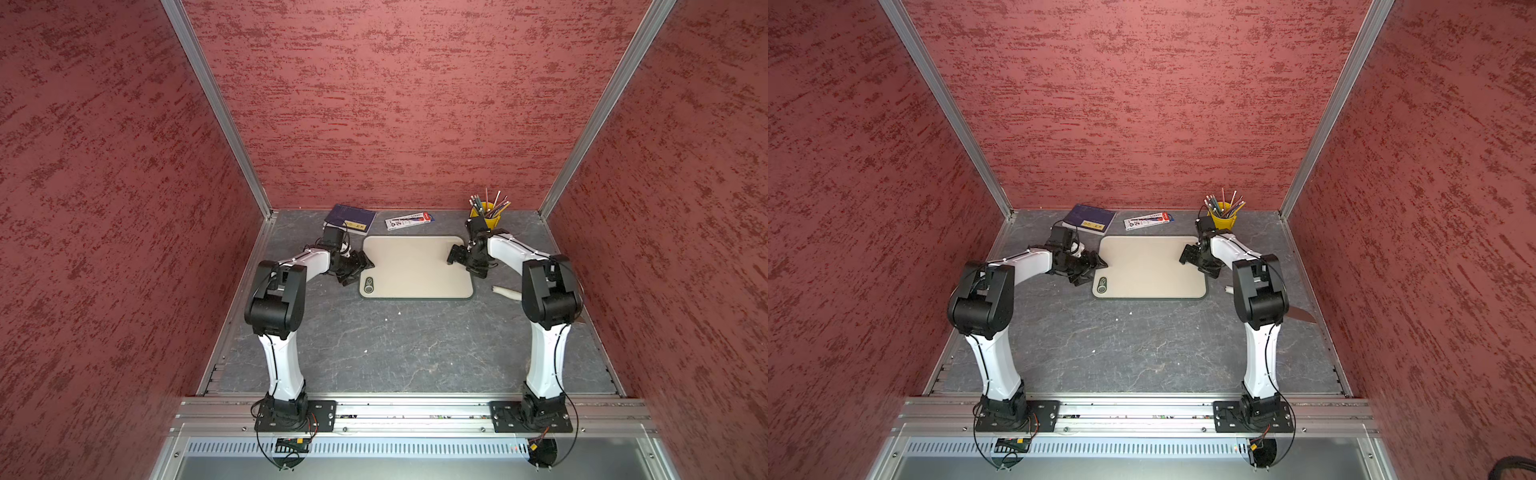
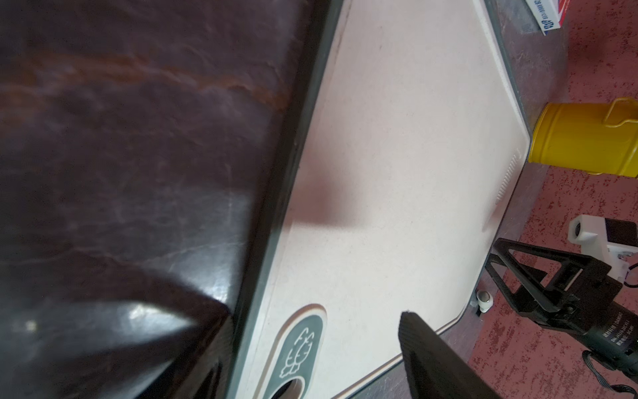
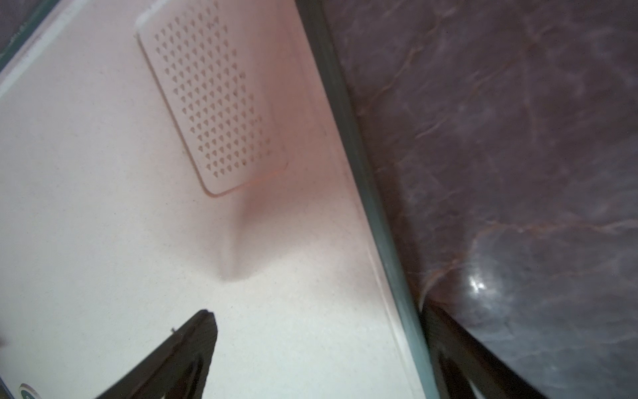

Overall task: Align the knife with the edge of the cutting board
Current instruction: Move the work surface to the center of the board, then pick up the knife at the center of the board.

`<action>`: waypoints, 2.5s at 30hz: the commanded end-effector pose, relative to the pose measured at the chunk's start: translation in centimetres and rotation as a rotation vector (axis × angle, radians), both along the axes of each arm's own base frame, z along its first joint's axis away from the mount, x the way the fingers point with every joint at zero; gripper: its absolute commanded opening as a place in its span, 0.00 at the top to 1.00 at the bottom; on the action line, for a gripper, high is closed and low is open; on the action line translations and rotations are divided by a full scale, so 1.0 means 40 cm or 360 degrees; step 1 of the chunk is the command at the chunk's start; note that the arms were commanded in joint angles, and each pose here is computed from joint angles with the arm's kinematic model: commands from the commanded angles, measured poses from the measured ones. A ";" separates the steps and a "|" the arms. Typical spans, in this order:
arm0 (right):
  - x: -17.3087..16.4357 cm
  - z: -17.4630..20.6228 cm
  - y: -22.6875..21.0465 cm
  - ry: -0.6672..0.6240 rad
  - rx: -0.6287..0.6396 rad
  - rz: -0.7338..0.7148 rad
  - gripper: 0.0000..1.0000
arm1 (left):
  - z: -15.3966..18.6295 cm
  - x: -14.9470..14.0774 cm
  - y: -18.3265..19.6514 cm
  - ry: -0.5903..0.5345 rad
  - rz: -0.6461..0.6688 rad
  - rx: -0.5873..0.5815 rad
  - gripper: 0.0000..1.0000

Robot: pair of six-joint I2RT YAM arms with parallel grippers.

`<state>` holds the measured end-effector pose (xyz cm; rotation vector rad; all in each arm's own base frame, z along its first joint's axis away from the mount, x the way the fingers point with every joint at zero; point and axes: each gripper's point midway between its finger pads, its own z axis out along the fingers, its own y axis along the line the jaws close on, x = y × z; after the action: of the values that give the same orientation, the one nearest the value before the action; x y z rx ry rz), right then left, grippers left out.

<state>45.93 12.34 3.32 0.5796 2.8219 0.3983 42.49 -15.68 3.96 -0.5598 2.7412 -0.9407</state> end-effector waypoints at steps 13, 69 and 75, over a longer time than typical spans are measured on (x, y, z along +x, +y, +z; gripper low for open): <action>-0.101 0.017 0.224 0.0171 0.0414 0.0250 0.02 | -0.094 -0.196 -0.034 0.0465 -0.0125 -0.0126 0.17; -0.306 0.134 -0.310 0.0413 0.0116 -0.1402 0.04 | 0.176 -0.157 0.180 0.0117 0.0120 0.0197 0.00; -0.331 0.057 -0.351 0.0597 0.0175 -0.1612 0.07 | 0.186 -0.227 0.173 0.0110 0.0108 0.0174 0.00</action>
<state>32.73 -1.35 7.11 1.9689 2.4314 0.2305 35.09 -8.98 11.91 -0.6784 2.7568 -0.7971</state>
